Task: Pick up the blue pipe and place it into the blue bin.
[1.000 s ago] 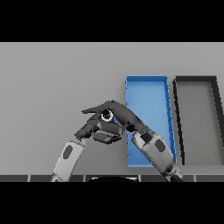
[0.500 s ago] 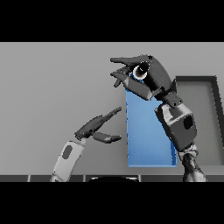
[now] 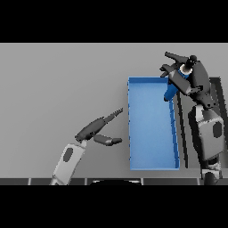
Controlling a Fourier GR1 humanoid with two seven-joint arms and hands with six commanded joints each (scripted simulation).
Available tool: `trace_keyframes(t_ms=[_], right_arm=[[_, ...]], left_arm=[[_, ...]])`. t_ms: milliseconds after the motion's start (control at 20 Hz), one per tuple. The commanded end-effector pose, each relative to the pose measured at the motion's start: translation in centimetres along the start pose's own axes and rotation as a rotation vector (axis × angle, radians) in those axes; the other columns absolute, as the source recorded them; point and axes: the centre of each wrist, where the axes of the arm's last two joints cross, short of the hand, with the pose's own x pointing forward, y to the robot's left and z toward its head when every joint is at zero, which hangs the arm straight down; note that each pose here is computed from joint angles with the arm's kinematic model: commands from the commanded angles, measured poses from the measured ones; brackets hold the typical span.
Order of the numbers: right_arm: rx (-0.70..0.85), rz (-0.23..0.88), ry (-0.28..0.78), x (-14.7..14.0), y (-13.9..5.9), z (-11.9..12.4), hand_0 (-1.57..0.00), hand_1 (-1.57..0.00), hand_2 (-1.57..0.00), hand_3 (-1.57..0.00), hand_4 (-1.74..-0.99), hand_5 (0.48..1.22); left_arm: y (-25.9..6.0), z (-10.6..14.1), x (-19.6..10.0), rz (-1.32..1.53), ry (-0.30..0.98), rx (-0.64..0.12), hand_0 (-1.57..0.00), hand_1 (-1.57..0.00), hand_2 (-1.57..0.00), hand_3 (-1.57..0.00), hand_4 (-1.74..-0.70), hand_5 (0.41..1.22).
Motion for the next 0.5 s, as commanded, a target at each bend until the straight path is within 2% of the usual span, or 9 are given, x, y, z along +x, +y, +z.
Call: trace_keyframes(t_ms=[0,250,450], right_arm=[[-0.022,0.004,0.032,-0.9,-0.4,0.7,-1.57,-1.57,-1.57,-1.57,-1.741,1.221],[-0.117,-0.032,0.211,-6.0,-0.8,4.7,-1.57,-1.57,-1.57,-1.57,-1.741,1.221],[-0.227,-0.035,0.358,-8.3,-0.7,7.1,-1.57,-1.57,-1.57,-1.57,-1.741,1.221]], left_arm=[[-0.1,-0.1,0.1,0.002,0.001,-0.003,0.00,0.00,0.00,0.00,-0.87,0.419],[-0.5,0.2,0.1,0.029,-0.005,-0.011,0.00,0.00,0.00,0.00,-0.88,0.423],[-0.3,0.7,0.3,0.025,0.000,-0.001,0.00,0.00,0.00,0.00,-0.88,0.427]])
